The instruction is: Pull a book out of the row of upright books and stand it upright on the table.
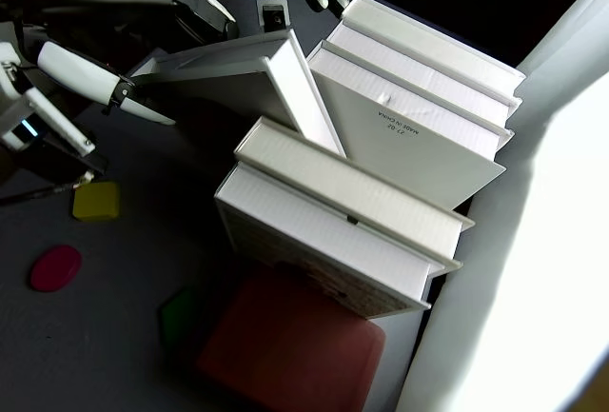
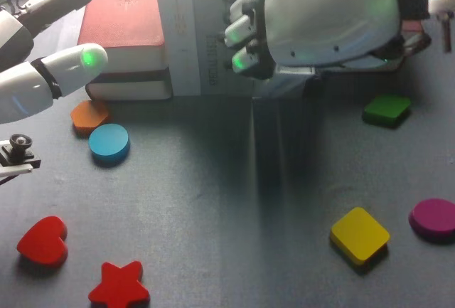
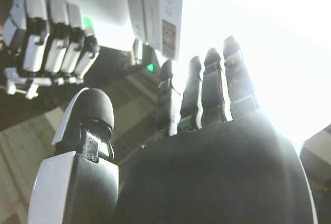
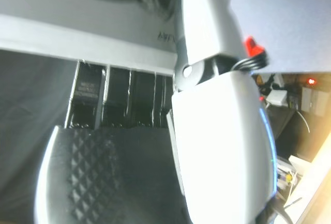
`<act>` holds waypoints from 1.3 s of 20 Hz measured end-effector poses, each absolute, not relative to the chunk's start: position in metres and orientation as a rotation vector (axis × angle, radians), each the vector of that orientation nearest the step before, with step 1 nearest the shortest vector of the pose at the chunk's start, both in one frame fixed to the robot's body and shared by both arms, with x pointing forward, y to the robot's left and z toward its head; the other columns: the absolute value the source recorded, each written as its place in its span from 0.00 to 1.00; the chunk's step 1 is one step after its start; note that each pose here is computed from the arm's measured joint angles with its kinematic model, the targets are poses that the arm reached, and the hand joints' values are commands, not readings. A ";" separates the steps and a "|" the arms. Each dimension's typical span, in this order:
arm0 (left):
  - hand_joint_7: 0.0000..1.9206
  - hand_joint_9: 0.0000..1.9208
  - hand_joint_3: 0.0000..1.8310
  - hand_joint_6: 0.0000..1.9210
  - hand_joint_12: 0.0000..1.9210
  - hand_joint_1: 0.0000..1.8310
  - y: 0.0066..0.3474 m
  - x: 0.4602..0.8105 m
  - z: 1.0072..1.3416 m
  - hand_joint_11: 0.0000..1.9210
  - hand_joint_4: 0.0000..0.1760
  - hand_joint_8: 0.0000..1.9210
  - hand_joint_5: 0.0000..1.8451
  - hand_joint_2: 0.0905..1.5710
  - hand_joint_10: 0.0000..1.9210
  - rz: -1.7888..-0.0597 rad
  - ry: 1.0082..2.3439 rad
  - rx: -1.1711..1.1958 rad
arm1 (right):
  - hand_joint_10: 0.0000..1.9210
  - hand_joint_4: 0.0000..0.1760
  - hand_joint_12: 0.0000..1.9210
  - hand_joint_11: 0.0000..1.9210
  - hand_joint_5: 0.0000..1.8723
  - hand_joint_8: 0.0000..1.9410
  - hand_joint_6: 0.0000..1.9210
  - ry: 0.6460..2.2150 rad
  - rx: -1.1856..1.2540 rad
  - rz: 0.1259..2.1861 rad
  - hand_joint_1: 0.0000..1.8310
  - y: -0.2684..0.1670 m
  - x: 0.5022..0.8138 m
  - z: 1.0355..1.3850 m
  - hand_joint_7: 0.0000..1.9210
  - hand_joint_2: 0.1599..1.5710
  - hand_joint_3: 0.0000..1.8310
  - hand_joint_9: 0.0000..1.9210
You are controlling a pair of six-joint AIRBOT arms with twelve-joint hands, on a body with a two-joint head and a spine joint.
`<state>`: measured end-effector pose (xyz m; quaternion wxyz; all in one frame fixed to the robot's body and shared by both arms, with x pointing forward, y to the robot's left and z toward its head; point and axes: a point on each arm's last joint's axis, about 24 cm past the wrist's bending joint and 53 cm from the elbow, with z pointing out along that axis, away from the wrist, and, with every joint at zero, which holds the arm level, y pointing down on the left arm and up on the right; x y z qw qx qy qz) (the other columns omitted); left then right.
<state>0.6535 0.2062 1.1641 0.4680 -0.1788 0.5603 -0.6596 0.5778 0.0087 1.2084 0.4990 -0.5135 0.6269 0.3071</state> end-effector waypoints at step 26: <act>0.01 0.00 0.00 0.00 0.00 0.09 0.211 0.654 1.163 0.00 0.17 0.00 0.08 0.86 0.00 -1.612 1.363 -0.451 | 0.95 0.00 1.00 0.49 0.41 0.94 0.71 1.348 -1.303 1.211 0.61 -0.019 0.464 1.281 0.50 0.77 0.00 0.51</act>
